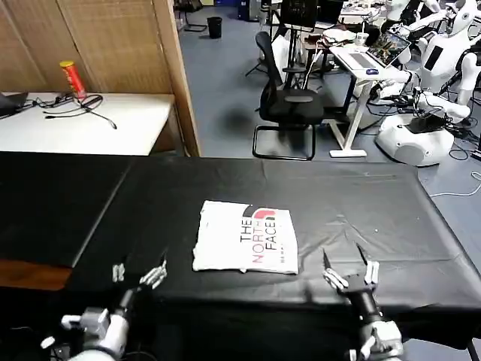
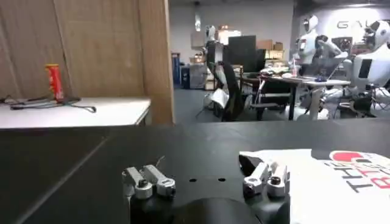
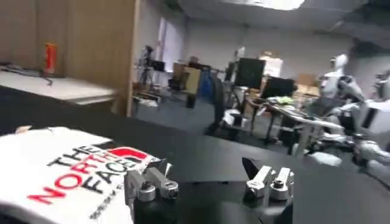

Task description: Fold and organize the clothes.

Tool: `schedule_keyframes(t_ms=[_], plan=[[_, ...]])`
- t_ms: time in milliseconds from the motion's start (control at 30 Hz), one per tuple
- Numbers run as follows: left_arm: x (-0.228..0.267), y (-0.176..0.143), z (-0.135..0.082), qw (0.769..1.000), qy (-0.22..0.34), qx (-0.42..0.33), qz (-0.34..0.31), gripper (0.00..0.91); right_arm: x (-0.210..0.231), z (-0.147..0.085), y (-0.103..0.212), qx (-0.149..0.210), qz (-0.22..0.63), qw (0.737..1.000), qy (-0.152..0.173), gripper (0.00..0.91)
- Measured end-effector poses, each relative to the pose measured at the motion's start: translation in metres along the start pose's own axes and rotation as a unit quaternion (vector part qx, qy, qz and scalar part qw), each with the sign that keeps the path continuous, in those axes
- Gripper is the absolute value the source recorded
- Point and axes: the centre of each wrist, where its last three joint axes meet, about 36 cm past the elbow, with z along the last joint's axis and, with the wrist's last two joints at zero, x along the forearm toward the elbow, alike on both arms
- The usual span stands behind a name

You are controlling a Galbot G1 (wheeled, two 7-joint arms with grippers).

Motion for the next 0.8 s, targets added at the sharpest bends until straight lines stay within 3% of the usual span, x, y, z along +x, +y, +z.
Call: schedule_keyframes(t_ms=[233,533,800], plan=[[0.041,0.002,-0.003,1.000,0.027,-0.005,-0.005,0.878,0.053,0.000,0.010,-0.023,0.036,0.998,0.054,0.878],[0.068,0.013,0.000,0.998,0.063,-0.007,-0.017,0.878,0.100,-0.020,0.023,-0.054,0.055,0.988,0.135,0.878],[0.076,0.017,0.007,0.997,0.078,-0.009,-0.018,0.878,0.109,-0.029,0.025,-0.060,0.051,0.987,0.142,0.878]])
